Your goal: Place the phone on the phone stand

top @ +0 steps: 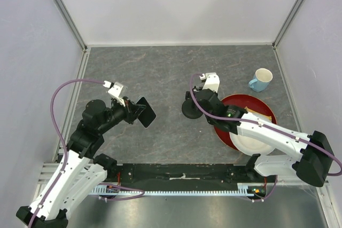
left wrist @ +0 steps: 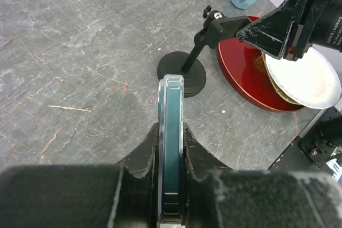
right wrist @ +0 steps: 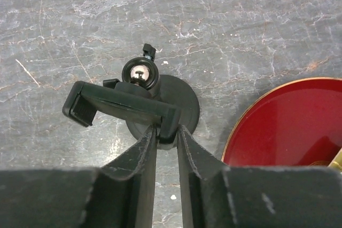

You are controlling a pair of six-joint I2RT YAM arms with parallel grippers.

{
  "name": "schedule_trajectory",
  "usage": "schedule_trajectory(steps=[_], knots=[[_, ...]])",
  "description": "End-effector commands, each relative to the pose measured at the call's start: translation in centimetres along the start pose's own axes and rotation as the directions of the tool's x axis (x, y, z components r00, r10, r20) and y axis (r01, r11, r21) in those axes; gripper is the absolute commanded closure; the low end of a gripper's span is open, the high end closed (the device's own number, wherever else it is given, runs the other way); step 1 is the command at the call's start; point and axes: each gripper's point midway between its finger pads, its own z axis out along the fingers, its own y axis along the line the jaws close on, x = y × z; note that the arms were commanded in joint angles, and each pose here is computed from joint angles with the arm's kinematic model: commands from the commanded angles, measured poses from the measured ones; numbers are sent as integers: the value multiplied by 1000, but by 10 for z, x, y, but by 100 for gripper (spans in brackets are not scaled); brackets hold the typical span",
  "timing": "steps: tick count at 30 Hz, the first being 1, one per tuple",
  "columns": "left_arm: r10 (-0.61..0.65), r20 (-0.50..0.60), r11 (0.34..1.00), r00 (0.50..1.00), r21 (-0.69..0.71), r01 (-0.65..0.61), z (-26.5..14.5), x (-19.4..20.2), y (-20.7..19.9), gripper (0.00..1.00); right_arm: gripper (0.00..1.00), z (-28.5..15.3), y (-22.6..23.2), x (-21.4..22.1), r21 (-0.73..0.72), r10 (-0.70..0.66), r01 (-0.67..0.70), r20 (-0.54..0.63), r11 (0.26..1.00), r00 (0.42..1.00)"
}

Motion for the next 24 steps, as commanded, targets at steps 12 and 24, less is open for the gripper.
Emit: schedule_trajectory(steps=[12,24], knots=[[81,164,917,983,374,-138,-10,-32,-66,98,100,-7,13,-19,-123,-159,166,63,978,985],[50,285,838,957,510,-196,-18,-138,-113,98,100,0,56,4,-444,-265,221,-39,868,963]])
